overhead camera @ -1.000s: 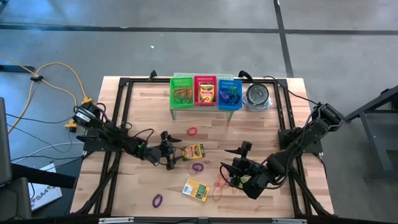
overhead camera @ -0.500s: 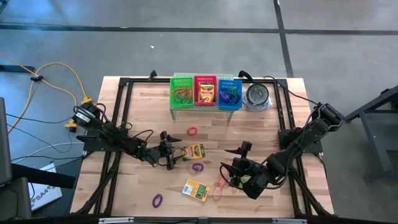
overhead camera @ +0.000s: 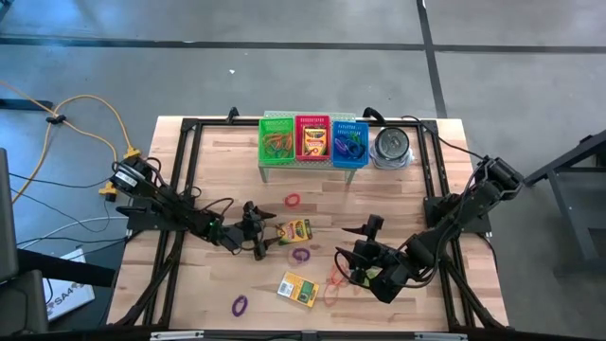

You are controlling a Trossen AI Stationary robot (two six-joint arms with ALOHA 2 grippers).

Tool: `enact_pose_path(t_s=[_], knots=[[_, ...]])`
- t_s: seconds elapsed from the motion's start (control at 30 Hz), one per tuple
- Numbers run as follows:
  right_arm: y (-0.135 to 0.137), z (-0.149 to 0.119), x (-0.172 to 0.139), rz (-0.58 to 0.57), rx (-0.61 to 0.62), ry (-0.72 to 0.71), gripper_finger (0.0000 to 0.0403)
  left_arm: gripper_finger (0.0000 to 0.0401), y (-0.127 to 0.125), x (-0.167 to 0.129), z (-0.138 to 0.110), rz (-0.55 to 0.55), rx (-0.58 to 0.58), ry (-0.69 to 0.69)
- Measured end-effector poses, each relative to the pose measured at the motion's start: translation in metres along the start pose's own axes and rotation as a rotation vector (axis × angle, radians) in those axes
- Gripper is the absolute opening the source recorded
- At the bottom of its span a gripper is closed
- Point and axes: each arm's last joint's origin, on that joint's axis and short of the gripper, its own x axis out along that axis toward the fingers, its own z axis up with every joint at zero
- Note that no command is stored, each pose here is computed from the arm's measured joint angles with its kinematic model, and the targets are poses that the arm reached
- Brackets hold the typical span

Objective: Pick & Place Office Desk Supplies
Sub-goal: Put the top yellow crayon box into the red bin on the shelf

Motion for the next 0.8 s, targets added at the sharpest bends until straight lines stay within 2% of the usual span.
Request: enact_pose_path(t_s=[0.13, 0.23, 0.33, 0.5, 0.8], knots=[[0.000, 0.000, 0.000, 0.000, 0.000, 0.000, 0.0243, 0.0356, 0.001, 0.001, 0.001, 0.005, 0.003, -0.004], [0.000, 0.000, 0.000, 0.000, -0.001, 0.000, 0.0243, 0.0356, 0.003, 0.002, -0.001, 0.003, 0.087, 0.021], [0.000, 0.000, 0.000, 0.000, 0.000, 0.000, 0.0243, 0.0356, 0.002, 0.002, -0.005, -0.055, 0.172, 0.063], [0.000, 0.000, 0.000, 0.000, 0.000, 0.000, 0.0243, 0.0356, -0.004, -0.001, -0.006, -0.115, 0.199, 0.067], [0.000, 0.000, 0.000, 0.001, 0.001, 0.001, 0.0243, 0.0356, -0.004, 0.006, -0.022, -0.082, 0.215, 0.080]])
